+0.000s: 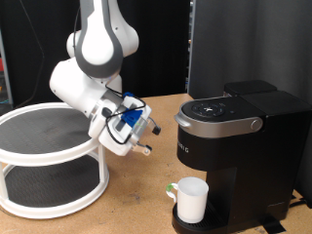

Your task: Make a cup of coffee with the keurig machine

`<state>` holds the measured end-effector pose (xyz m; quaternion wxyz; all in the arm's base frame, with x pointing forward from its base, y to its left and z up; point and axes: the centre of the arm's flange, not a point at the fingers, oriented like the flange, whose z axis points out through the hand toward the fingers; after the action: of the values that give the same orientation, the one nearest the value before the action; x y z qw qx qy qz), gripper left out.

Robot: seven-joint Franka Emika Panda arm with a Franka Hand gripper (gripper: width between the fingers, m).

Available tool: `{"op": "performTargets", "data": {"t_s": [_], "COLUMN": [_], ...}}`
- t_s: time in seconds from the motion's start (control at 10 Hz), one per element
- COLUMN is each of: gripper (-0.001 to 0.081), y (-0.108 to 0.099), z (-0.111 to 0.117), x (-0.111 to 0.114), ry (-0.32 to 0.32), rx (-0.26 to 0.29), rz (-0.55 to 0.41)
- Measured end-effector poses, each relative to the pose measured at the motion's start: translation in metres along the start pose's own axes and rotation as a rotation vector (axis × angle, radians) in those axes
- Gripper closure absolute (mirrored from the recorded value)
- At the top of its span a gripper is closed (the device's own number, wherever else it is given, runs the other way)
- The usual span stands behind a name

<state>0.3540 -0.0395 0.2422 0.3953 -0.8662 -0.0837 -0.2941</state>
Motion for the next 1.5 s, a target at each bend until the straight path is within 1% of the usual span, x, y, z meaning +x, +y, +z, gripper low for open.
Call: {"op": "performTargets", "data": {"t_s": [0.2, 0.3, 0.4, 0.5, 0.6, 0.7, 0.8, 0.9, 1.0, 1.2, 1.3, 1.5], "gripper": [0.0006, 0.0006, 0.0006, 0.0006, 0.0006, 0.0006, 0.0006, 0.0006, 0.0006, 0.0006, 0.0006, 0.0006], "y": [-0.007, -0.012, -0.018, -0.017, -0.020, -0.026, -0.035, -0.045, -0.056, -0.078, -0.090, -0.112], "z": [-0.020, -0.029, -0.038, -0.037, -0.036, -0.036, -0.039, -0.043, -0.047, -0.054, -0.057, -0.063], "x": [0.015, 0.023, 0.026, 0.026, 0.027, 0.032, 0.041, 0.051, 0.061, 0.079, 0.088, 0.102], "ry": [0.038, 0.043, 0.050, 0.047, 0.040, 0.039, 0.054, 0.072, 0.088, 0.106, 0.112, 0.090], "rx": [0.024, 0.040, 0.057, 0.055, 0.077, 0.124, 0.171, 0.207, 0.224, 0.236, 0.221, 0.208], "rz": [0.005, 0.014, 0.026, 0.026, 0.017, 0.023, 0.033, 0.044, 0.050, 0.054, 0.046, 0.040]}}
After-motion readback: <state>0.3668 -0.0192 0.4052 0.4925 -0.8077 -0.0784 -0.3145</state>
